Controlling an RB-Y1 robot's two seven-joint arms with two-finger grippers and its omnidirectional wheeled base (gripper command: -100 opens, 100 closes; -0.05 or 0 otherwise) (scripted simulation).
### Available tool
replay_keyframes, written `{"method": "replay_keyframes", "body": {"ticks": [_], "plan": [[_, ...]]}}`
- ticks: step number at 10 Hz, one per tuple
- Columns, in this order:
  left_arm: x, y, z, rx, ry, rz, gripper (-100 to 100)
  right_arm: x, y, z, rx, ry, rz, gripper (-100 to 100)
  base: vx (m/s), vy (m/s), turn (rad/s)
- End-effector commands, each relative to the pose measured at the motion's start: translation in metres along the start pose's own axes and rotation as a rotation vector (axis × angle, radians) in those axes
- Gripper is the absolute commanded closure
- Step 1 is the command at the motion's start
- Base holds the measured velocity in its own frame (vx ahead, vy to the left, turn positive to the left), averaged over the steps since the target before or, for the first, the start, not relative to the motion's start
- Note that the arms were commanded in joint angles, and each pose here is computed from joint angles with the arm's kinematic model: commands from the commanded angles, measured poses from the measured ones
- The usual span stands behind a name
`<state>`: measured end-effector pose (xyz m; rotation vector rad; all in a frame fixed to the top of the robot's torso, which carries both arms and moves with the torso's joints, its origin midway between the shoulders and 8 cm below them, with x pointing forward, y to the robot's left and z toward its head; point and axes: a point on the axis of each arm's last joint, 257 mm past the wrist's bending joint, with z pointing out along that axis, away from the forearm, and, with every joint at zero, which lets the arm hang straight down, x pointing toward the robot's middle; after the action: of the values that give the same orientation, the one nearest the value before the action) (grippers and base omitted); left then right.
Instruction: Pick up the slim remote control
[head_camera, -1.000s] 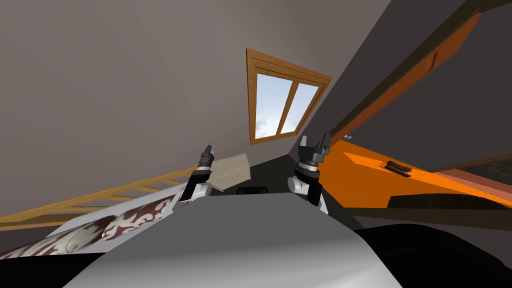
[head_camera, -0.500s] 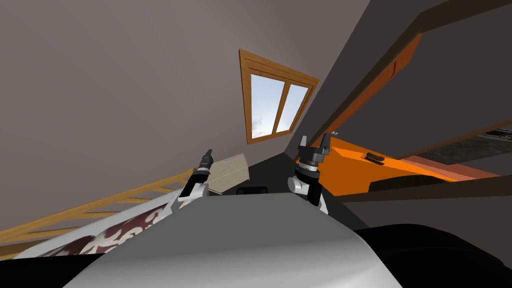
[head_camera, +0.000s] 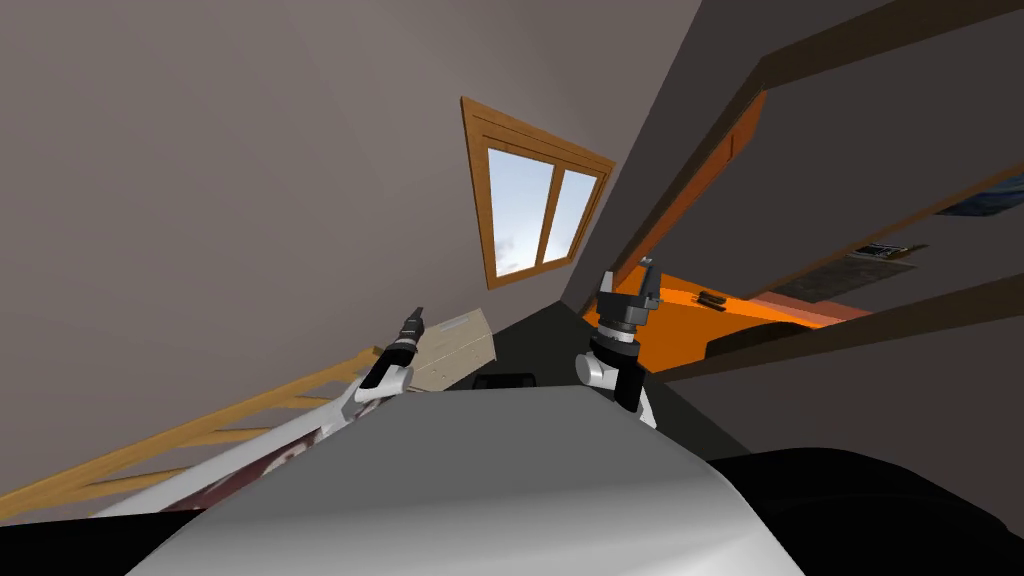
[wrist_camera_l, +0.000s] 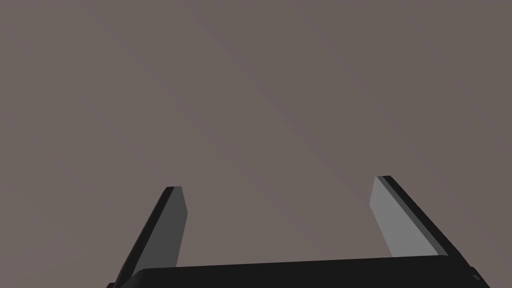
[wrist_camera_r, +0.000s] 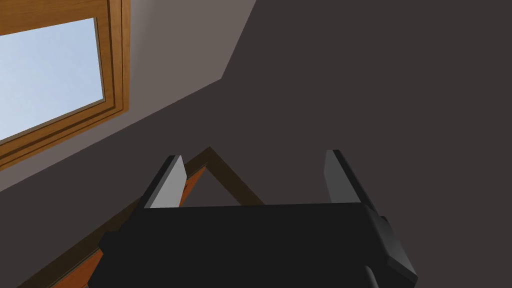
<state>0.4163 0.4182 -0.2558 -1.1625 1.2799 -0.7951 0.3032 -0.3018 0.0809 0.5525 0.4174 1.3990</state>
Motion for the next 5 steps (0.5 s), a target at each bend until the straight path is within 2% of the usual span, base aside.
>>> {"method": "replay_keyframes", "body": {"ticks": [1,2,3,4,5], "plan": [[-0.01,0.026,-0.001,-0.064,-0.005,-0.004,-100,0.0,0.0,0.0,0.0,0.0,0.0,0,-0.009,0.029,-0.132],[-0.022,0.046,0.001,-0.123,-0.015,-0.015,-100,0.0,0.0,0.0,0.0,0.0,0.0,0,-0.014,0.028,-0.253],[-0.023,0.058,-0.001,-0.149,-0.017,-0.015,-100,0.0,0.0,0.0,0.0,0.0,0.0,0,-0.011,0.035,-0.118],[-0.036,0.075,0.001,-0.205,-0.03,-0.03,-100,0.0,0.0,0.0,0.0,0.0,0.0,0,-0.013,0.031,-0.236],[-0.038,0.09,-0.003,-0.235,-0.034,-0.03,-100,0.0,0.0,0.0,0.0,0.0,0.0,0,-0.011,0.031,-0.139]]}}
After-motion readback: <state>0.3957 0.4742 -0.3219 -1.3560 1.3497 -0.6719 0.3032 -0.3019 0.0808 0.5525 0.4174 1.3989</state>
